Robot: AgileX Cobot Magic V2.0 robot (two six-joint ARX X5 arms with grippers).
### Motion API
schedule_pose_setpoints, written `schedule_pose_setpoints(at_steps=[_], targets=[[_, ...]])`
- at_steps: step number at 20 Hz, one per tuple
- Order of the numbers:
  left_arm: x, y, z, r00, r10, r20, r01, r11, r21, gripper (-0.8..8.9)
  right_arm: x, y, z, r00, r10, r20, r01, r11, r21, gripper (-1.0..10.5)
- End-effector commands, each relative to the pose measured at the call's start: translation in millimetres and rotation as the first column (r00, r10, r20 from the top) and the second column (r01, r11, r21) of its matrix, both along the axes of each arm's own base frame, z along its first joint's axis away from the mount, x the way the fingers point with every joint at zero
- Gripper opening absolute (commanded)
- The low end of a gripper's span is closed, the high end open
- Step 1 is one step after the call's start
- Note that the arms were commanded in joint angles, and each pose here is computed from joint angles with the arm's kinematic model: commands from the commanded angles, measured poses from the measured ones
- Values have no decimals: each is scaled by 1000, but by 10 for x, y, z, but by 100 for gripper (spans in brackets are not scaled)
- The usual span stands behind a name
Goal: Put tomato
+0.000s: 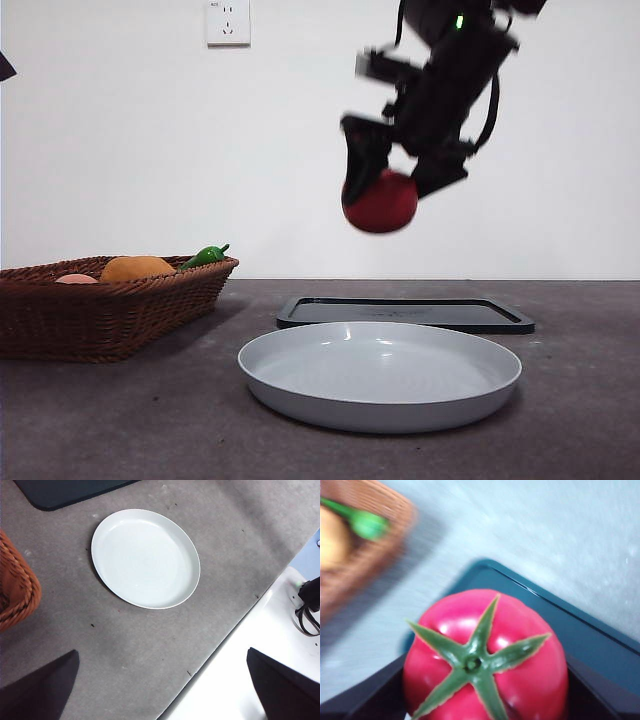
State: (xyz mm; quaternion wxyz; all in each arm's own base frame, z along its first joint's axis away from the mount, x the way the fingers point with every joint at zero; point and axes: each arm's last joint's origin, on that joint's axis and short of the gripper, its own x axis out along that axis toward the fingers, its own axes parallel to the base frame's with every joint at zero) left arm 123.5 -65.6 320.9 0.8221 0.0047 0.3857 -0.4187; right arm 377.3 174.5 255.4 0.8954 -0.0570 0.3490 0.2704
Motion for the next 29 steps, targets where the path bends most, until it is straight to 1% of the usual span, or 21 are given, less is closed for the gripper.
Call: schedule_pose_setpoints(at_steps=[1, 5, 10, 17, 18, 19, 20, 22, 24, 26, 29], targets=[[7, -10, 47, 1000, -14, 25, 15, 1000, -7, 528, 191, 15, -156, 1000, -2, -14, 2, 1000, -21, 220], [7, -10, 47, 1000, -14, 25, 15, 1000, -6, 528, 399, -61, -447, 998, -29, -52, 27, 999, -45, 220], [7, -10, 48, 1000, -14, 25, 15, 1000, -7, 528, 502, -104, -687, 996, -43, -79, 39, 998, -55, 220], [7, -10, 47, 1000, -14, 25, 15, 1000, -6, 528, 505, -94, -782, 993, -35, -112, 28, 998, -59, 226], [7, -10, 47, 1000, -14, 25, 14, 1000, -6, 528, 499, -88, -784, 992, -16, -123, 10, 999, -42, 274], [7, -10, 47, 1000, -14, 25, 14, 1000, -6, 528, 492, -83, -787, 991, -2, -134, -2, 1000, -31, 357], [7, -10, 47, 1000, -14, 25, 15, 1000, -6, 528, 481, -69, -791, 990, 0, -141, -5, 999, -34, 401], [7, -10, 47, 1000, -14, 25, 14, 1000, -6, 528, 472, -61, -793, 989, 2, -146, -7, 999, -35, 423], [6, -9, 47, 1000, -14, 24, 14, 1000, -6, 528, 468, -63, -779, 988, -8, -153, 4, 1000, -28, 507], [4, -9, 45, 1000, -14, 21, 14, 1000, -5, 528, 455, -69, -750, 988, -13, -156, 8, 1000, -30, 507], [4, -9, 45, 1000, -14, 21, 14, 1000, -5, 528, 407, -88, -595, 990, -14, -142, 10, 1000, -27, 510]])
